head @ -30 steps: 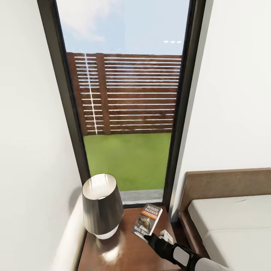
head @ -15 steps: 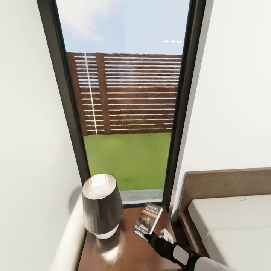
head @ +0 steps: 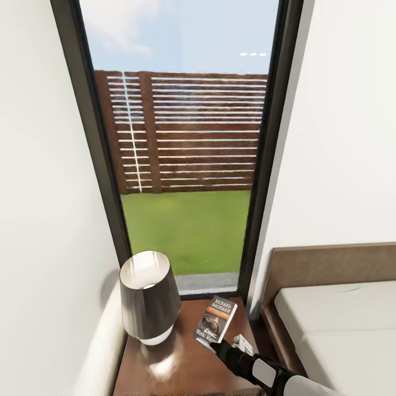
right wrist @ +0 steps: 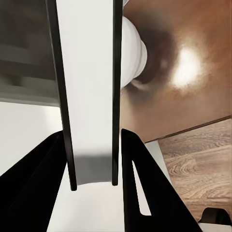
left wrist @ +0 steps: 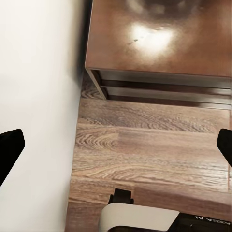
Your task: In the bedroom, move the book from the bed onto either nightstand, and place the two sandals side by side next to the bed.
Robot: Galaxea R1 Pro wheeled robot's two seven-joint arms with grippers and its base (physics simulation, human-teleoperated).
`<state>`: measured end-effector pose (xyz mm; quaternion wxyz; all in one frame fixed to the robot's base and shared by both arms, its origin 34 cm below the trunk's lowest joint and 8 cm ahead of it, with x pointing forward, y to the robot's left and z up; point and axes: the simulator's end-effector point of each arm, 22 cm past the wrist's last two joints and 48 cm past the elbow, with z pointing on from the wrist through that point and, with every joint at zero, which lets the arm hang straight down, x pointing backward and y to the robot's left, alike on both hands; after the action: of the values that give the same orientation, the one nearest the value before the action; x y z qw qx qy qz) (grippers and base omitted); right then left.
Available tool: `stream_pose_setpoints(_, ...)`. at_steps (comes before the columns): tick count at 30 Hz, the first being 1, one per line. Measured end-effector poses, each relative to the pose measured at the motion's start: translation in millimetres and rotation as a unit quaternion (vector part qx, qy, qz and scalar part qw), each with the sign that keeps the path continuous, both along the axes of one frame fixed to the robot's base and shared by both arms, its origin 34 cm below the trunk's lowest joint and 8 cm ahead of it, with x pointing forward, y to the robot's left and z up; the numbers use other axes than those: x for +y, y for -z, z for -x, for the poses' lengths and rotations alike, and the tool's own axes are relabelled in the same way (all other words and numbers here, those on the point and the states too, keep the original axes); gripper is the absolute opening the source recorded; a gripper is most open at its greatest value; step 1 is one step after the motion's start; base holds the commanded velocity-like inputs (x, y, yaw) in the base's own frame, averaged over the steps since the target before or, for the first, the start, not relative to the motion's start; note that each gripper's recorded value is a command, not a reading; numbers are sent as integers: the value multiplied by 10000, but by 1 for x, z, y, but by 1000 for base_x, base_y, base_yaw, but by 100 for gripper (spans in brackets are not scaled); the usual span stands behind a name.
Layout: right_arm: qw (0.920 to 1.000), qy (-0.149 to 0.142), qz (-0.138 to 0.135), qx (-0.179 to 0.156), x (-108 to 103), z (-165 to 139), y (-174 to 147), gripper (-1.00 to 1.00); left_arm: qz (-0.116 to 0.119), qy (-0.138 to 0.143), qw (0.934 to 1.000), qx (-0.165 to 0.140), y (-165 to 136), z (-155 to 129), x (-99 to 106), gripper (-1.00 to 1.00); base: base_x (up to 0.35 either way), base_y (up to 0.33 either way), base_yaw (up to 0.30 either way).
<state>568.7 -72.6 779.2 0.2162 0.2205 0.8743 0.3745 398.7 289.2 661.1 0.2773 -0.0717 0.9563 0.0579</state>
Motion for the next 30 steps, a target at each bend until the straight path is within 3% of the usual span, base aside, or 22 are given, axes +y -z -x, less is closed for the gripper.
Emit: stream_pose_setpoints(30, 9998, -9, 6, 198, 0, 7, 19, -100, 88, 23, 9997, 239, 13, 15, -16, 100, 0, 0, 60)
